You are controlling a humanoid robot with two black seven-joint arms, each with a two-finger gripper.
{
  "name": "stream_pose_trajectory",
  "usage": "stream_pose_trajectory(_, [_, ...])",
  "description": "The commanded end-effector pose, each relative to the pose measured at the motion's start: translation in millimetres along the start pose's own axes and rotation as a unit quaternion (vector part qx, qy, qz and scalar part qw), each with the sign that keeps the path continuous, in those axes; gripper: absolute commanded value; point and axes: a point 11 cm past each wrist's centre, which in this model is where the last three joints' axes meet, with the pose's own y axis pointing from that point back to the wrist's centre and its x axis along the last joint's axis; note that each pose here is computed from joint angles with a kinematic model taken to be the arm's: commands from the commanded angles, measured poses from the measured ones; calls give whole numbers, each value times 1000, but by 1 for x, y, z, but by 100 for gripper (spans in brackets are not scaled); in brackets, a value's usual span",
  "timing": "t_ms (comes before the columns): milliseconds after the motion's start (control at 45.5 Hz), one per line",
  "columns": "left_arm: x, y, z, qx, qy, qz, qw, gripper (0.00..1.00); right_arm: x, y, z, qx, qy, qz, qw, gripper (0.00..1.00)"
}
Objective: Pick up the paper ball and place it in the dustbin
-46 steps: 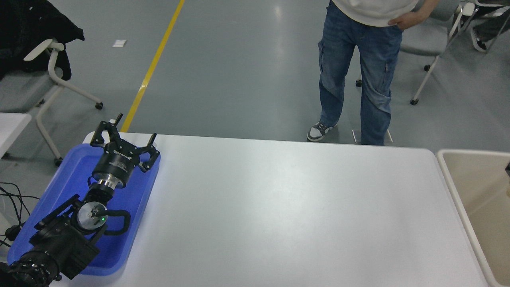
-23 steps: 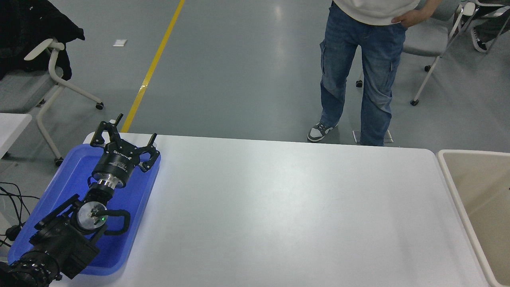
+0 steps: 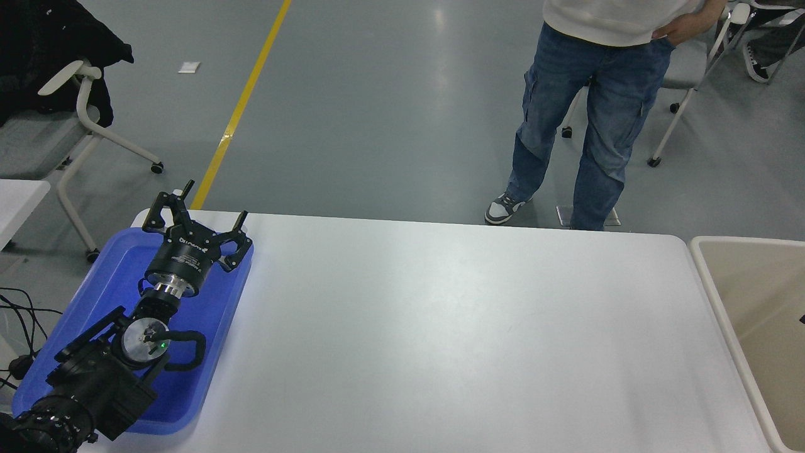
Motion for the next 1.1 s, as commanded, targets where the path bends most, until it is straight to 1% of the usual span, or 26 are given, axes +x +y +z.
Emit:
stream_pose_trajectory(0, [0, 0, 0, 0, 0, 0, 1000, 100, 4, 0, 0, 0, -5, 36, 999, 73])
stream_pose_trajectory(22, [0, 0, 0, 0, 0, 0, 1000, 100, 5, 0, 0, 0, -8, 44, 999, 80])
stream_pose_trajectory(66, [0, 0, 0, 0, 0, 0, 1000, 100, 6, 0, 0, 1, -8, 59, 998, 85])
stream_pose_trajectory(198, [0, 0, 0, 0, 0, 0, 1000, 100, 3, 1, -5, 5, -9, 65, 998, 85])
stream_pose_trajectory(264, [0, 0, 0, 0, 0, 0, 1000, 100, 3, 1, -6, 6, -10, 67, 998, 90])
stream_pose_trajectory(374, [0, 0, 0, 0, 0, 0, 1000, 100, 3, 1, -6, 6, -10, 69, 998, 92])
stream_pose_trajectory(703, [0, 0, 0, 0, 0, 0, 1000, 100, 5, 2, -10, 9, -17, 66, 998, 94])
stream_pose_trajectory(747, [0, 0, 0, 0, 0, 0, 1000, 100, 7, 2, -10, 10, -25, 66, 997, 97])
stream_pose_trajectory(835, [0, 0, 0, 0, 0, 0, 1000, 100, 14, 4, -18, 18, -70, 62, 995, 98])
stream_pose_trajectory(923, [0, 0, 0, 0, 0, 0, 1000, 100, 20, 5, -22, 23, -142, 49, 988, 99])
stream_pose_trajectory(1011, [0, 0, 0, 0, 0, 0, 1000, 100, 21, 7, -20, 29, -218, 22, 975, 99])
stream_pose_trajectory(1077, [0, 0, 0, 0, 0, 0, 1000, 100, 17, 11, -32, 47, -270, -8, 962, 100])
